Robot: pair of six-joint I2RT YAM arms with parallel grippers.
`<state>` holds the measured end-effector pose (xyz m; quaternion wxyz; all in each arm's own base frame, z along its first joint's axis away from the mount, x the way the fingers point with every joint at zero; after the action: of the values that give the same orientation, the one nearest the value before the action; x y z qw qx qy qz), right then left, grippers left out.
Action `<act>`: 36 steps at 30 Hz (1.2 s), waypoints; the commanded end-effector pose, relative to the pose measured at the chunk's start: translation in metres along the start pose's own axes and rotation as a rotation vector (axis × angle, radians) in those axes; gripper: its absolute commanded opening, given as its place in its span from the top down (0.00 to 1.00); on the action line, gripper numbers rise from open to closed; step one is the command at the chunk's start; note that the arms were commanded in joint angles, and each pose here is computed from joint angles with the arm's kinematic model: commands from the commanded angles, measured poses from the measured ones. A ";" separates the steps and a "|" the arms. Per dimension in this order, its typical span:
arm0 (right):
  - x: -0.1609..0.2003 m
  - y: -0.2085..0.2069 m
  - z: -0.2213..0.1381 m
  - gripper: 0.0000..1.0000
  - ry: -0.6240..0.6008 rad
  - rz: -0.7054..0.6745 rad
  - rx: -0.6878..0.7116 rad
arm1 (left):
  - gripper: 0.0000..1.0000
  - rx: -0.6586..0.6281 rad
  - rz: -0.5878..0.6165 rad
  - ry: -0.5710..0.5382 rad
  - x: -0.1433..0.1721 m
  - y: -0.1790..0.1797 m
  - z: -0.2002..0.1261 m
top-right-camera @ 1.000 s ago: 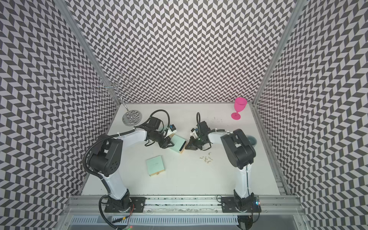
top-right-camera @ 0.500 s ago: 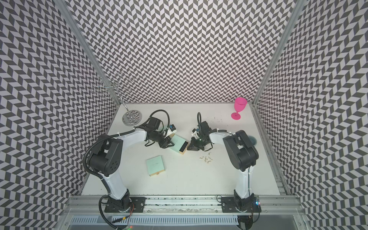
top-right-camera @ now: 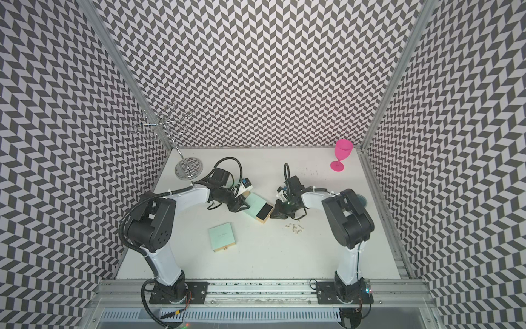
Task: Place the earrings into the drawer-style jewelry box
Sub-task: Open the drawer in the jewelry box.
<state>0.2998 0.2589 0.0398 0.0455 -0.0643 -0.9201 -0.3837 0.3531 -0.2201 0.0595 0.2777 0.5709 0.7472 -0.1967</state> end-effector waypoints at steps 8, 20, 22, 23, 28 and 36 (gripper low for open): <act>0.000 -0.005 -0.012 1.00 -0.044 -0.009 0.031 | 0.43 0.010 -0.024 0.081 0.027 -0.009 0.008; 0.005 -0.010 -0.016 1.00 -0.054 0.000 0.039 | 0.43 0.001 -0.017 0.077 0.026 -0.008 0.007; 0.005 -0.010 -0.016 1.00 -0.057 0.001 0.039 | 0.43 -0.001 -0.016 0.075 0.025 -0.007 0.006; 0.005 -0.010 -0.016 1.00 -0.058 -0.001 0.038 | 0.43 -0.001 -0.016 0.077 0.025 -0.007 0.006; 0.006 -0.011 -0.016 0.98 -0.056 0.002 0.040 | 0.43 -0.004 -0.015 0.075 0.025 -0.007 0.005; 0.000 -0.004 -0.017 0.92 -0.066 -0.004 0.029 | 0.42 -0.014 -0.009 0.063 0.019 -0.006 0.001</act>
<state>0.2929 0.2453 0.0385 0.0349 -0.0762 -0.9266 -0.3665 0.3533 -0.2200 0.0596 0.2849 0.5689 0.7465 -0.1950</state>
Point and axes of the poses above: each gripper's point midway between its finger pads, its own z axis out along the fingers, its own y axis along the line the jaws close on, x = y × z, the point moved 1 cm from there along -z, back along the fingers, and after that the axes turned 14 degrees about z, right-handed, at the moved point
